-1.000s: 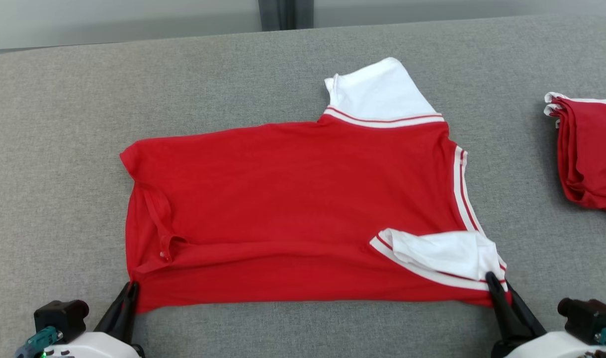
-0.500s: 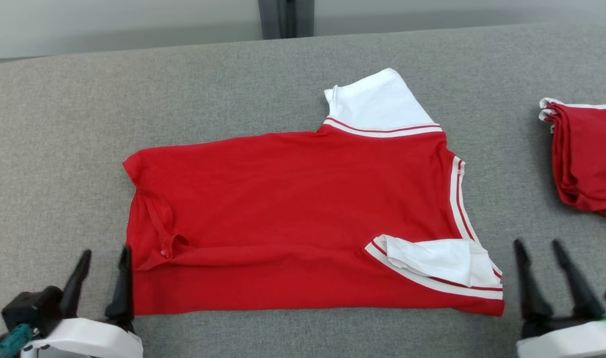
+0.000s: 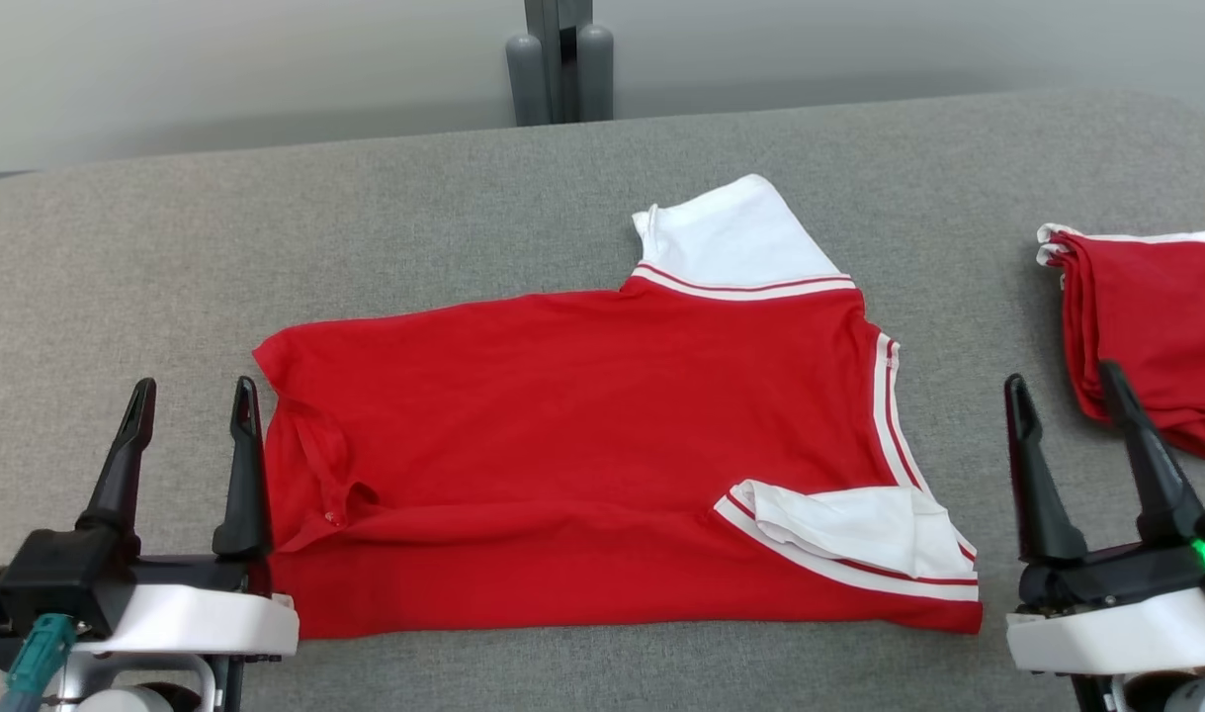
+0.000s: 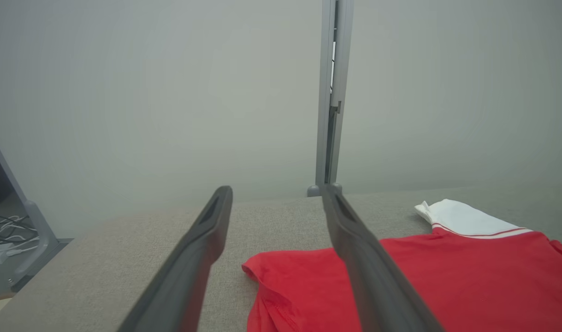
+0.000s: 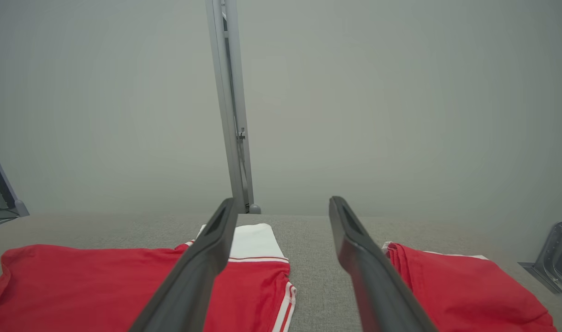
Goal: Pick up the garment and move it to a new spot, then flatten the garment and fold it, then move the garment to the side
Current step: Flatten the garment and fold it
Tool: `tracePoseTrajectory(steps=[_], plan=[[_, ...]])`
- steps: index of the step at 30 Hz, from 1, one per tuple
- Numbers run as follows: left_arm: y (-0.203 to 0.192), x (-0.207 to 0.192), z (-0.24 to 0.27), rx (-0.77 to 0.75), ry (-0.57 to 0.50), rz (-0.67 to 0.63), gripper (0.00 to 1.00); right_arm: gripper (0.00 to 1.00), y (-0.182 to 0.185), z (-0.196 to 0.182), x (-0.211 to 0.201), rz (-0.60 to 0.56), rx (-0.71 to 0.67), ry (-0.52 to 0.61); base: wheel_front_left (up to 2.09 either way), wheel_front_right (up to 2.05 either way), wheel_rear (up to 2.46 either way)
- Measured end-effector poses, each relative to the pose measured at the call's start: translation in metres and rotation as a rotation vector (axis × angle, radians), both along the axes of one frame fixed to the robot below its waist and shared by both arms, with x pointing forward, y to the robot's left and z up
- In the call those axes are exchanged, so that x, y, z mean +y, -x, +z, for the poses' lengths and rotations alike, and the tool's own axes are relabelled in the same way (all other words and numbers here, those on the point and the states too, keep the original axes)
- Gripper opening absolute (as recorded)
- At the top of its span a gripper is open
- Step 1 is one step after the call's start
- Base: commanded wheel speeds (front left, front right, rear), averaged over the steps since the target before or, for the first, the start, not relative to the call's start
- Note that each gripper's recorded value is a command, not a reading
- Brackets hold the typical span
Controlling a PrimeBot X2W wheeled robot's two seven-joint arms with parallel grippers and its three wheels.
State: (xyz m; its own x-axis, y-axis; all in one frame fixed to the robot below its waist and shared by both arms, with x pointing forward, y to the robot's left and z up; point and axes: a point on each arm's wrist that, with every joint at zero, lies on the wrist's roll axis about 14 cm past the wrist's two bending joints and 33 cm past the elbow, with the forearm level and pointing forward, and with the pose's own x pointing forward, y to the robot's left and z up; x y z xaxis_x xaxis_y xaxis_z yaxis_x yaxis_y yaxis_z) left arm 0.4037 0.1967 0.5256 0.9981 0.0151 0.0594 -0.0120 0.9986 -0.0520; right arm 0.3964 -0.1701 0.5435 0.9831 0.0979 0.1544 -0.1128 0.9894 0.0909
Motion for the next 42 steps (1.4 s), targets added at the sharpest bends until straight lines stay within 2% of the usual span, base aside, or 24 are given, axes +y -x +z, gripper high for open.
tracePoseTrajectory(steps=[16, 21, 25, 31, 34, 42], plan=[[0.016, 0.001, -0.004, 0.038, -0.016, 0.02, 1.0, 1.0, 0.01, -0.002, 0.012, 0.032, 0.024, -0.014, 0.0, 0.0, 0.0], [0.013, -0.001, -0.007, 0.051, -0.011, 0.011, 1.0, 1.0, 0.009, -0.005, 0.013, 0.033, 0.031, -0.02, 0.0, 0.0, 0.0], [-0.004, -0.008, -0.006, 0.076, -0.001, -0.039, 1.0, 1.0, 0.006, -0.01, 0.012, 0.032, 0.044, -0.026, 0.0, 0.0, 0.0], [-0.047, -0.01, -0.04, 0.266, 0.001, -0.128, 1.0, 1.0, -0.006, -0.017, 0.02, 0.053, 0.058, -0.032, 0.0, 0.0, 0.0], [-0.063, -0.004, -0.076, 0.419, 0.022, -0.14, 1.0, 1.0, -0.012, -0.024, 0.017, 0.042, 0.069, -0.032, 0.0, 0.0, 0.0], [-0.093, 0.003, -0.13, 0.597, 0.056, -0.152, 1.0, 1.0, -0.02, -0.054, 0.003, -0.001, 0.13, -0.05, 0.0, 0.0, 0.0]])
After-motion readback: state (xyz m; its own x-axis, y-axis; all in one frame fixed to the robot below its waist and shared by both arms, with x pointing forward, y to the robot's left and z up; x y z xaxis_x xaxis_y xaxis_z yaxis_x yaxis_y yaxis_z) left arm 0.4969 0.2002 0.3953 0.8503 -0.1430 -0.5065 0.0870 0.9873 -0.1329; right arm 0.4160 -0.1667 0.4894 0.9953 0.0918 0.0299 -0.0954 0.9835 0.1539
